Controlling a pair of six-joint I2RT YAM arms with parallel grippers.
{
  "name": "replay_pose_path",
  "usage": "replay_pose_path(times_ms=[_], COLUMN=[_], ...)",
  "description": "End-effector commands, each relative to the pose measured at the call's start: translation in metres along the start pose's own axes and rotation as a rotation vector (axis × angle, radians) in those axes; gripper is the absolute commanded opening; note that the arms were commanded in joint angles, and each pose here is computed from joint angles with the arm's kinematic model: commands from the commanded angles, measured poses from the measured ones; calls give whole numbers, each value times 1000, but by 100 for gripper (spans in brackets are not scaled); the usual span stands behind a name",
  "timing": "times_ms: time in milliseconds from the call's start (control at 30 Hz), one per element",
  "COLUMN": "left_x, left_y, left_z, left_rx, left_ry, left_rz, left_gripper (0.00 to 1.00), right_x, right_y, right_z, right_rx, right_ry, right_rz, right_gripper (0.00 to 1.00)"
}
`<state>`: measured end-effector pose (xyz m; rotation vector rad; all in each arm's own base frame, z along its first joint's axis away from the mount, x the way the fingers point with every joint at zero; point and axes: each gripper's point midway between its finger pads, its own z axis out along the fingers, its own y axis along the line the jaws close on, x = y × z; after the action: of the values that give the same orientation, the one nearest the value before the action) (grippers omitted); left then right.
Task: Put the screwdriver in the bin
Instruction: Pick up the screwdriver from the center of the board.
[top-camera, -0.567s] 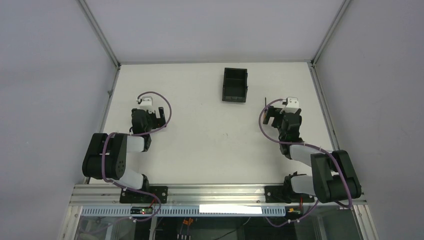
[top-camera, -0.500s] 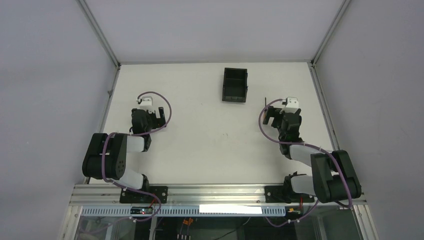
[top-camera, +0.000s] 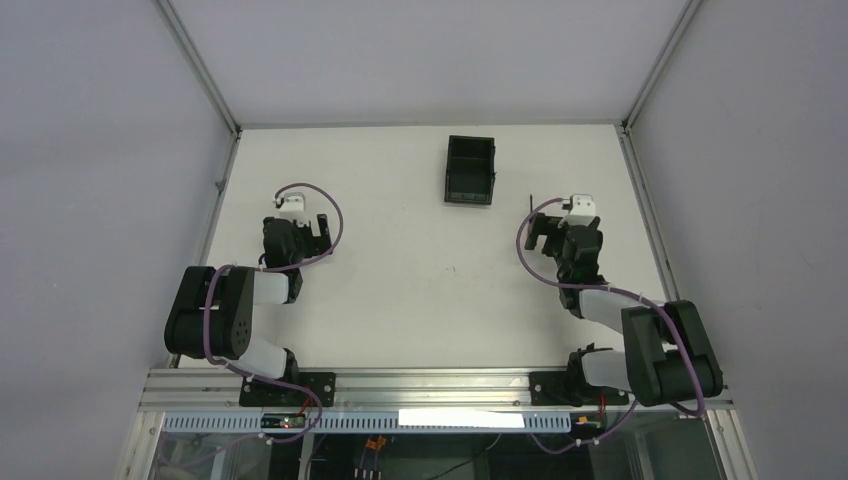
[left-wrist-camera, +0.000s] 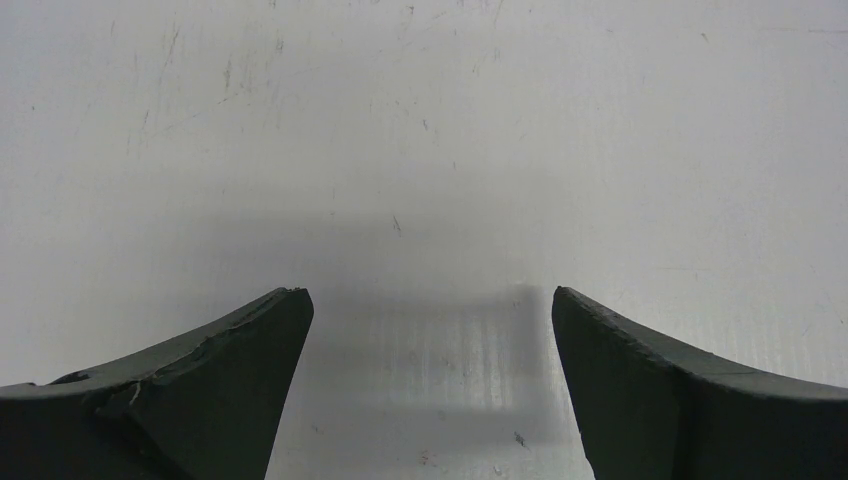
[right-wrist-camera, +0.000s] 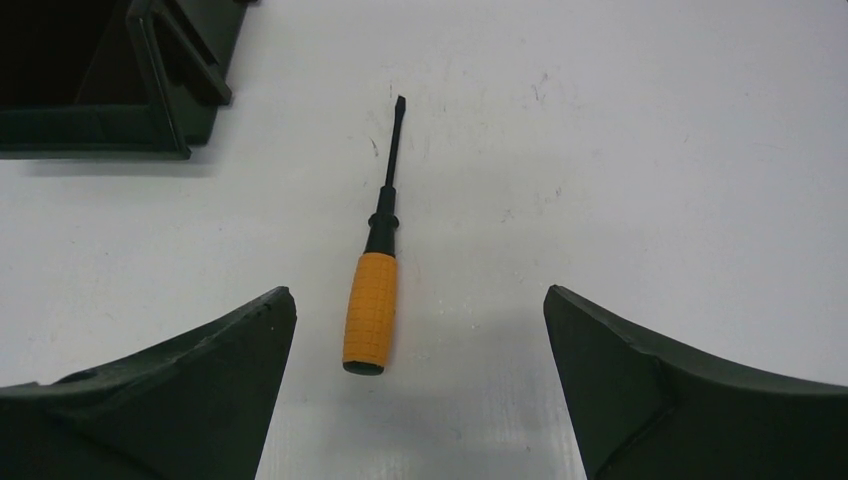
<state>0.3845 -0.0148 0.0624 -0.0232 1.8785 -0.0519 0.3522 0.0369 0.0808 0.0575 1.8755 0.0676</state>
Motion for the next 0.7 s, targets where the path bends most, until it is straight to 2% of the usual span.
replay_pose_path(times_ms=[0,200,500,667], left_x=[-19,-18,-19,-18], left_y=[-1,-2,-1,-2], left_z=[4,4,4,4], left_rx=[6,7,7,7], left_ry=[-54,-53,-54,-53], left_rz=[-4,-4,-4,-4], left_gripper=[99,99,99,99], right_x=[-25,-57,-164,-198], right_y=[-1,0,10,18], right_z=[2,-8,-47,-63], right_rx=[32,37,8,-23], right_ry=[-22,-45,-122,-101], right_rz=[10,12,-4,-24], right_gripper=[100,100,99,99])
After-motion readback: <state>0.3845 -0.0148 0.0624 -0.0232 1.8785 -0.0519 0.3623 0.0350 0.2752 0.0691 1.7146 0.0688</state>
